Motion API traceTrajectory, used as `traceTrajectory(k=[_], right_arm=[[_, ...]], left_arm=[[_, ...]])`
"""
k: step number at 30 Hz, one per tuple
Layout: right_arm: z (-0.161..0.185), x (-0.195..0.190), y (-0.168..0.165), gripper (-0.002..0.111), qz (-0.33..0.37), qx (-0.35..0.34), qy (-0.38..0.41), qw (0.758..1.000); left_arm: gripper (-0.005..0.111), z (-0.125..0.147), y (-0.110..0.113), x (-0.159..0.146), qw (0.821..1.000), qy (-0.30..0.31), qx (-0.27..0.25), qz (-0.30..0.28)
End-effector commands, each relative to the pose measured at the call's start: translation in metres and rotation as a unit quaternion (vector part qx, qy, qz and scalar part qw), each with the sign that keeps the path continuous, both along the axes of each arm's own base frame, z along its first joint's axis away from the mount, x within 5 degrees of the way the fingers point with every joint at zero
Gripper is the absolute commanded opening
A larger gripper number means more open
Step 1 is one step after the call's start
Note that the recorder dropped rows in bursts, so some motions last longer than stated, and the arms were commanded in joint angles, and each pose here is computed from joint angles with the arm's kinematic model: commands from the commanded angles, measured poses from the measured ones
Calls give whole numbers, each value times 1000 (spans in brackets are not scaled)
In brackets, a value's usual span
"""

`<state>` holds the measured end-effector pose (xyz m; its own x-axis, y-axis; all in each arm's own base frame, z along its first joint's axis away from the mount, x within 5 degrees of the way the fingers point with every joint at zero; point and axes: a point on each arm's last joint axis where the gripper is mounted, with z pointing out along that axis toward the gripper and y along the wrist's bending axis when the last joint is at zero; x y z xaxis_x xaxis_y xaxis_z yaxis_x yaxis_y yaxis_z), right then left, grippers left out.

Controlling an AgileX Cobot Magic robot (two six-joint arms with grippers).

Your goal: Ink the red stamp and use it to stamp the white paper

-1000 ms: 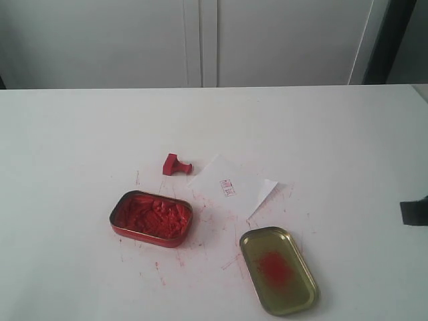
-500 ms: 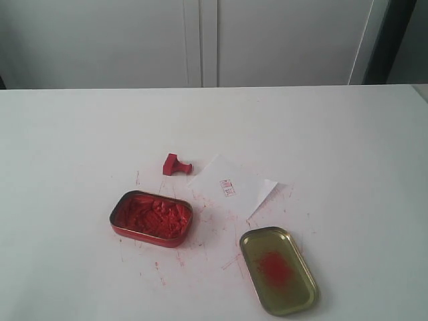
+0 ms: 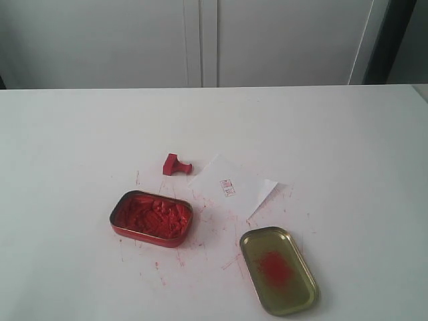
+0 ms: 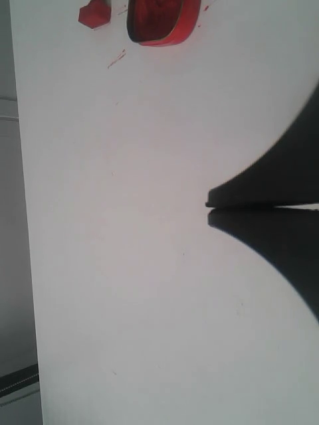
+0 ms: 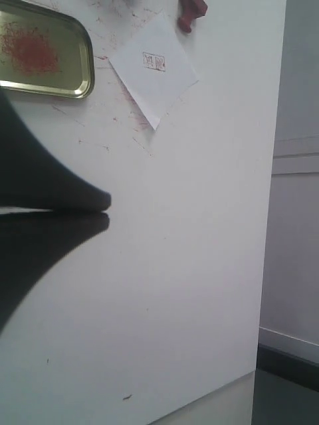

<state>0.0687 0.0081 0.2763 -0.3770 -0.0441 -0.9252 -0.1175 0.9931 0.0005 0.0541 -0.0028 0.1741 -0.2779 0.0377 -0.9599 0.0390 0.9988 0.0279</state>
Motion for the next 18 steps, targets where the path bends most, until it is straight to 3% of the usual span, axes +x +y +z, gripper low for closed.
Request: traceTrajectory(k=[1,13,18], right_arm=[[0,0,-1,0,-2,-9,-6,1000],[0,0,-1,0,-2,-9,-6,1000],[5,-12,-2,0,-2,-4,-44,999]], left_arm=[[0,0,0,0,1000,-2,0,-1],[0,0,0,0,1000,-2,0,-1],[0,0,0,0,1000,-2,0,-1]])
